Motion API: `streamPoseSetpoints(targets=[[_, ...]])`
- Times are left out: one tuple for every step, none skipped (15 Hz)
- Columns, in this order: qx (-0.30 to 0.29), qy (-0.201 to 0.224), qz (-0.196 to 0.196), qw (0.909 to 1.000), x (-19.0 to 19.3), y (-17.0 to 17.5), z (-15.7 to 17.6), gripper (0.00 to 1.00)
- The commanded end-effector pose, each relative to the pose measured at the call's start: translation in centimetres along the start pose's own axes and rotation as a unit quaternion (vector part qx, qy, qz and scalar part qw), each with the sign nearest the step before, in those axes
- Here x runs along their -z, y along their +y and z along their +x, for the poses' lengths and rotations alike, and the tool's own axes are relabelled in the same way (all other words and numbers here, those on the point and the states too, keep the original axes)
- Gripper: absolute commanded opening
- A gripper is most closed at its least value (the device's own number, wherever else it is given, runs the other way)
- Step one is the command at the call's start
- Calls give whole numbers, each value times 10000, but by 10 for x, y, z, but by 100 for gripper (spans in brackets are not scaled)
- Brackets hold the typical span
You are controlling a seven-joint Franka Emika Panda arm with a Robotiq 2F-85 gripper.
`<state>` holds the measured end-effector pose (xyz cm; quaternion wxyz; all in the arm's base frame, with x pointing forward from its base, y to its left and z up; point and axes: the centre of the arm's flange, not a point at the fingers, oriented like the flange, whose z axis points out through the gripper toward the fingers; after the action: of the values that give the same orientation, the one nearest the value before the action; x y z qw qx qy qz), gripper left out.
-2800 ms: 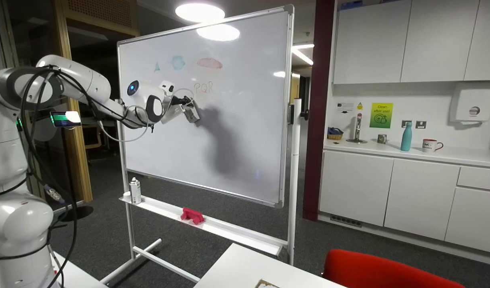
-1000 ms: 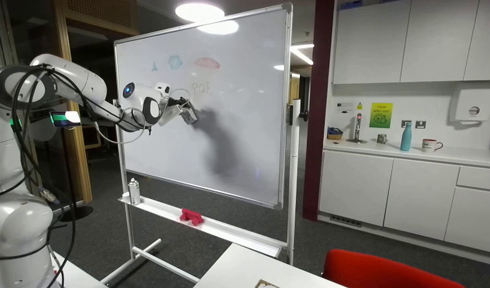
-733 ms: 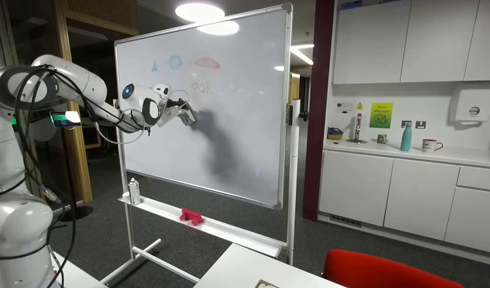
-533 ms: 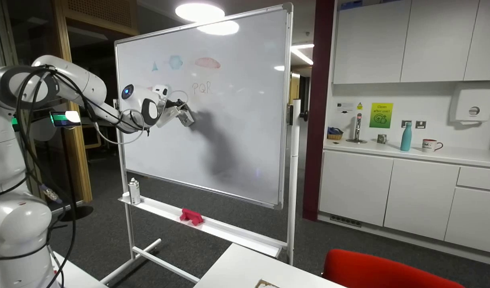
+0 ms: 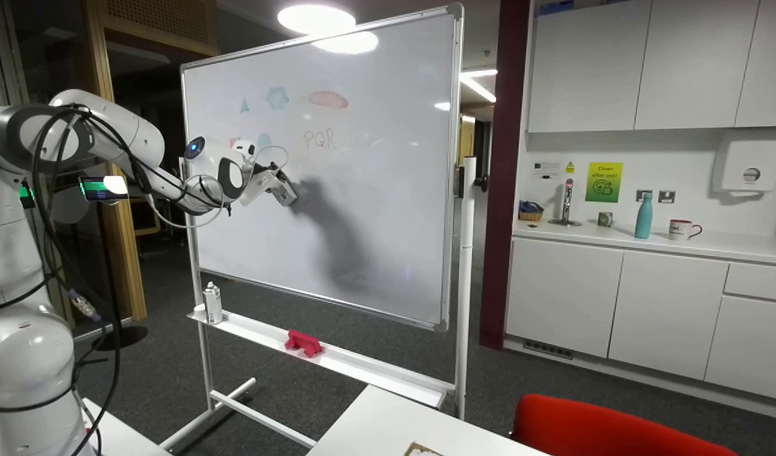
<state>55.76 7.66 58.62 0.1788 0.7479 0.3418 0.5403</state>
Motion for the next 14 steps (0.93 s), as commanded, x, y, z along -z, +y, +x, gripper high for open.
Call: streamPoseSetpoints(targets=[[379, -40, 36, 9993, -33, -50, 20, 33], [429, -54, 56, 9990, -34, -51, 20, 33], [465, -60, 66, 9989, -34, -51, 20, 33], [492, -55, 81, 9987, -34, -51, 20, 33], [494, -37, 78, 9987, -33, -49, 20, 33], [461, -18, 80, 9989, -30, -46, 18, 33], [412, -3, 54, 9991, -28, -43, 16, 33], [381, -12, 53, 9993, -27, -41, 15, 33], [360, -19, 51, 9993, -26, -41, 13, 33], [345, -30, 48, 9994, -25, -41, 11, 33], [318, -37, 42, 9995, -24, -41, 9, 33], [294, -37, 47, 9996, -23, -41, 7, 33], [265, -32, 44, 9996, -21, -41, 5, 33], [247, -26, 44, 9997, -19, -40, 3, 33]])
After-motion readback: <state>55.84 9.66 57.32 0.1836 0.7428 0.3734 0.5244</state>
